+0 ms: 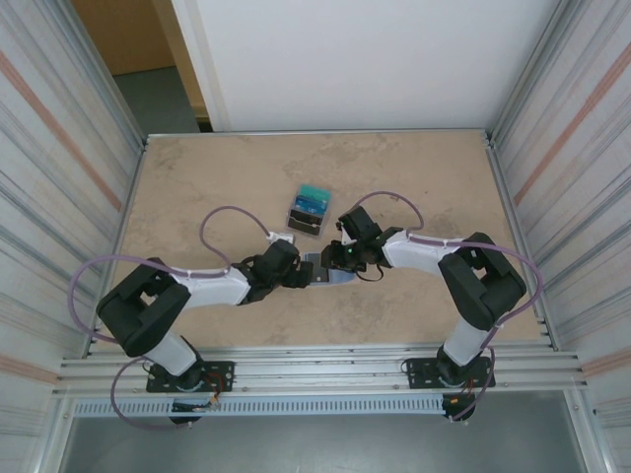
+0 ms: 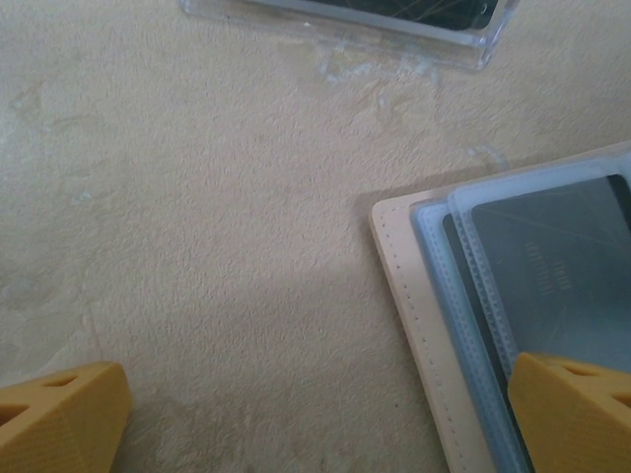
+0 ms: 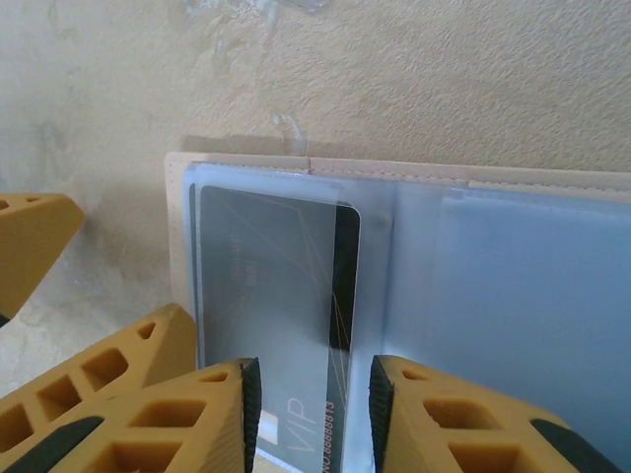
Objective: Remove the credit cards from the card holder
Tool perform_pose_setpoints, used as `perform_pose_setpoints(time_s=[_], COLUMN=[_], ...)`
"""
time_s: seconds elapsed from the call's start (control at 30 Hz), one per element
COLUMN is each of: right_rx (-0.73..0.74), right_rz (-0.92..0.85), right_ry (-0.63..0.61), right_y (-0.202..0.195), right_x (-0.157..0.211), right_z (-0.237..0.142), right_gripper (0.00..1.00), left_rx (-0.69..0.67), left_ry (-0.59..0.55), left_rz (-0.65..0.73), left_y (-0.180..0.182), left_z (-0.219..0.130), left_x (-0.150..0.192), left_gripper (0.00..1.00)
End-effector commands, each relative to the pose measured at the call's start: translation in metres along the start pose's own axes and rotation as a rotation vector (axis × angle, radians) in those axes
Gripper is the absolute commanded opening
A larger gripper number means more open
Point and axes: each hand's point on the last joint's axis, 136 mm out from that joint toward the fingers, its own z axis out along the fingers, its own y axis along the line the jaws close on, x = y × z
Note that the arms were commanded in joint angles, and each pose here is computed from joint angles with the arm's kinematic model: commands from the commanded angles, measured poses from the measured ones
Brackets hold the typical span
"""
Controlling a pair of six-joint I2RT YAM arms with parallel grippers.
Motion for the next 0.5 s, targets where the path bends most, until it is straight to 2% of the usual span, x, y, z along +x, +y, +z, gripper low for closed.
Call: perform_pose_setpoints(time_s=[0.0,0.33,0.47], right_rx=[-0.006,-0.049,-0.09], right_rz=[0.037,0.073,0.077], right_ry=[0.026,0.041,0.048], right_y=[-0.006,-0.011,-0.007], right_x=[0.004,0.006,0.007], right_z=[0.007,0.015,0.018], right_gripper=[0.35,0.33,0.28], left_rx=[-0.017,-0.034,-0.037], left_ry=[0.005,0.033,0.037], left_rz=[-0.007,-0.003,-0.002], left_y=[-0.001,0.003,0.003], left_z=[0.002,0.002,0.002], left_x=[-0.002,0.006,0.006], left_gripper=[0.99,0.99,0.99])
